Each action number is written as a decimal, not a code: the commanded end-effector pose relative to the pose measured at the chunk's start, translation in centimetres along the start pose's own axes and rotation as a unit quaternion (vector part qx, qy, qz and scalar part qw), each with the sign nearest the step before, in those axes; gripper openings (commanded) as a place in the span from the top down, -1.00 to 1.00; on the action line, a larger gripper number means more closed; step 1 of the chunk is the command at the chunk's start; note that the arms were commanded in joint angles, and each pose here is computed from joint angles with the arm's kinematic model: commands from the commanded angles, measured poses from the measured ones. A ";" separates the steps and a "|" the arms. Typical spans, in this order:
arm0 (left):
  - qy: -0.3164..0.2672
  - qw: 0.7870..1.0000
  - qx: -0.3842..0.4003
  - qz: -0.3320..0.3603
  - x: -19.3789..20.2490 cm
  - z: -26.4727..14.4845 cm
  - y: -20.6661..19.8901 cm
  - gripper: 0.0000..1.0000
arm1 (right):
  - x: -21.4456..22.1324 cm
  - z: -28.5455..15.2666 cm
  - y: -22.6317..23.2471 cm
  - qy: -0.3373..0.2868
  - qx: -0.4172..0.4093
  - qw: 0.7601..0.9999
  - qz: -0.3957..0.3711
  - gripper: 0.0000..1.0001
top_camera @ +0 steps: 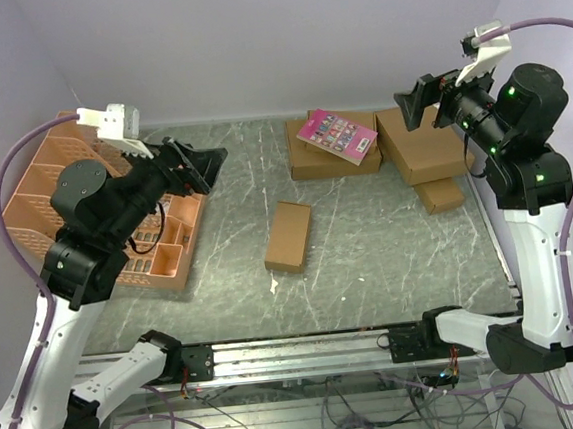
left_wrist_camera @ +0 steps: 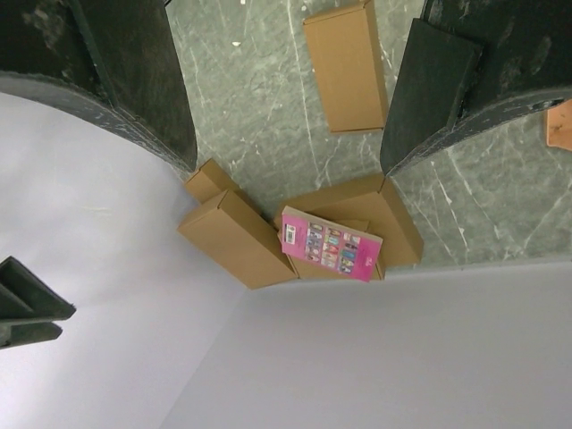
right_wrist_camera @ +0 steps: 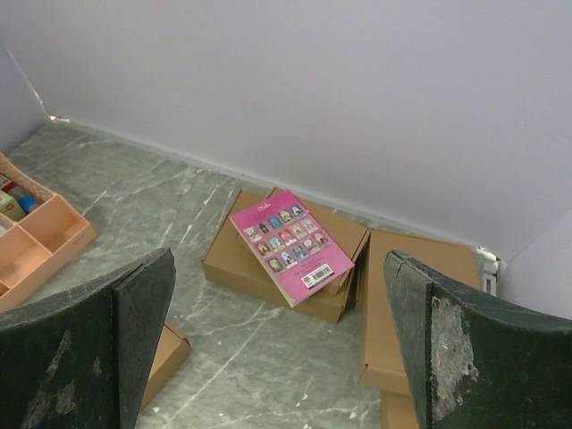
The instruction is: Fold the paper box
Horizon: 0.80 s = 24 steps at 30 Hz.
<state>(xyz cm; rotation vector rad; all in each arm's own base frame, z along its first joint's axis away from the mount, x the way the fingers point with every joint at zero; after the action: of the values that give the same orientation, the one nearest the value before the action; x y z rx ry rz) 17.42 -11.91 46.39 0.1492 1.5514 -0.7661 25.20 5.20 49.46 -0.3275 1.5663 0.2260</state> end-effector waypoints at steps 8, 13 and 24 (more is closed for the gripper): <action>0.028 0.999 0.026 -0.029 1.5 0.7 -0.2 -0.88 | 0.0 -1.2 -0.6 0.005 0.000 1.000 0.013 -0.99; 0.037 0.999 0.024 -0.028 1.9 0.4 -0.1 -0.87 | 0.7 -1.1 -1.2 0.011 -0.004 1.000 0.026 -0.99; 0.056 0.998 0.028 -0.015 2.5 1.4 0.2 -0.87 | 1.1 -1.1 -3.4 0.008 0.007 0.999 0.049 -0.99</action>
<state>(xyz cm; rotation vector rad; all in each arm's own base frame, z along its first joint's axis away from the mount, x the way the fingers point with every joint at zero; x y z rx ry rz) 18.10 -12.99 44.28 0.1632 1.6359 -0.8230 25.16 1.94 48.67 -0.2589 1.6112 0.2575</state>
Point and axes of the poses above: each gripper's point midway between its finger pads, its own z axis out along the fingers, its own y axis along the line the jaws close on, x = y × z, the point moved 8 cm from there along -z, back along the fingers, and after that the axes turned 1 degree about z, right-handed, at the moved point
